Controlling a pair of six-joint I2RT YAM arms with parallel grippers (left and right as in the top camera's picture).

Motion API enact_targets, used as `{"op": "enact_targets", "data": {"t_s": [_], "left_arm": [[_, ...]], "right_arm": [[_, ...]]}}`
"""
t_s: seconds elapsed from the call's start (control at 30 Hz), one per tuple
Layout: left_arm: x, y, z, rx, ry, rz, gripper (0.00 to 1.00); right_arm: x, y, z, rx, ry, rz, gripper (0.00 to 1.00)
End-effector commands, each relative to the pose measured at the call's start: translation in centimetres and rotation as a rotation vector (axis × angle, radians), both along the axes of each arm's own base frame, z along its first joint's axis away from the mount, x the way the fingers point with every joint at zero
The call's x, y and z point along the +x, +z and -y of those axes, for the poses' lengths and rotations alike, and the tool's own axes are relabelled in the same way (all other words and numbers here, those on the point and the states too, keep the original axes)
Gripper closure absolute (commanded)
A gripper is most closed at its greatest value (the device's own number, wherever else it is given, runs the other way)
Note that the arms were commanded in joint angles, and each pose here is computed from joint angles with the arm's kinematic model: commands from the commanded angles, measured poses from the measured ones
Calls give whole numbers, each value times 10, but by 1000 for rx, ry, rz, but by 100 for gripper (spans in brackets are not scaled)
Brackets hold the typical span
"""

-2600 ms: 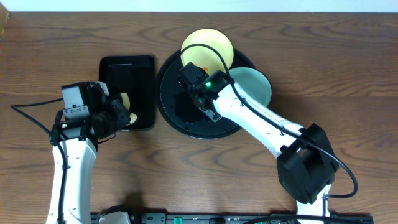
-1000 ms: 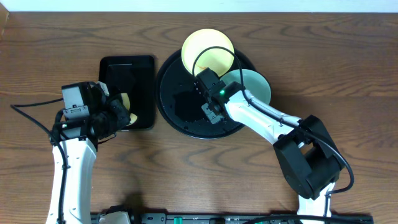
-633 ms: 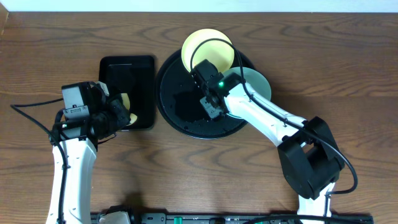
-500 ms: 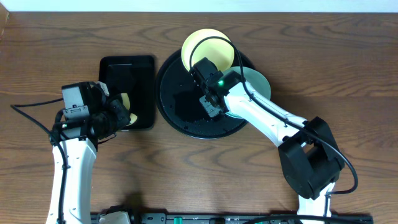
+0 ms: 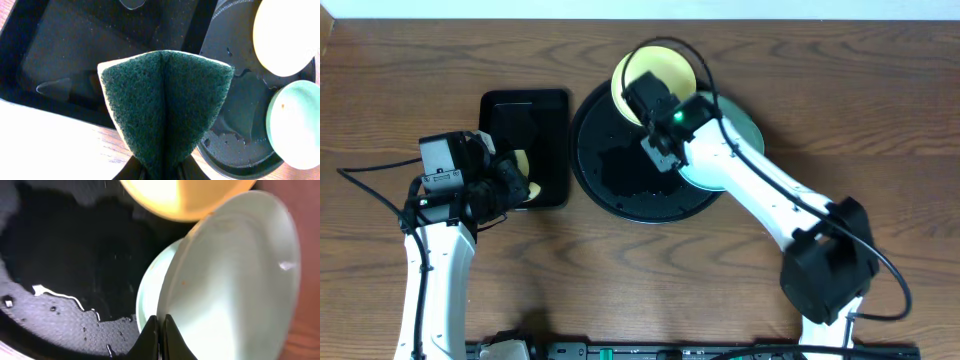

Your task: Clean dirty plates on tray and stack at the side

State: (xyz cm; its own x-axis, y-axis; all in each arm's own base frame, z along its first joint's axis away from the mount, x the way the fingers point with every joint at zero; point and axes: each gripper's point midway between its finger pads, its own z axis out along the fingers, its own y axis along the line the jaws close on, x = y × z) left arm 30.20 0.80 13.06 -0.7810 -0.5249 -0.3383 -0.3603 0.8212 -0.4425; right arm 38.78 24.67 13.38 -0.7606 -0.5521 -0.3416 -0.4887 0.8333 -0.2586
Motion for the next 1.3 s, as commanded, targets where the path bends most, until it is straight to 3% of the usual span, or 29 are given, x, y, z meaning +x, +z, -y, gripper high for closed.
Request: {"op": "enact_targets", "data": {"t_s": [0.0, 0.23, 0.6, 0.83, 0.9, 1.03, 1.27], "left_arm": [[1, 3, 0, 4, -17, 10, 86], [1, 3, 0, 4, -17, 10, 86], [2, 4, 5, -16, -42, 21, 92], [18, 53, 63, -276, -334, 274, 93], [20, 81, 81, -383, -442, 387, 92], [16, 107, 96, -475, -556, 496, 92], [20, 97, 89, -428, -507, 461, 92]], "right_arm": [[6, 49, 0, 19, 35, 90, 99], [-2, 72, -18, 159, 144, 15, 99], [-9, 148, -8, 792, 265, -228, 99], [-12, 185, 30, 1124, 359, -282, 99], [-11, 190, 37, 1161, 358, -279, 99], [-12, 191, 40, 1169, 368, -276, 99], [-5, 182, 44, 1102, 355, -246, 99]]}}
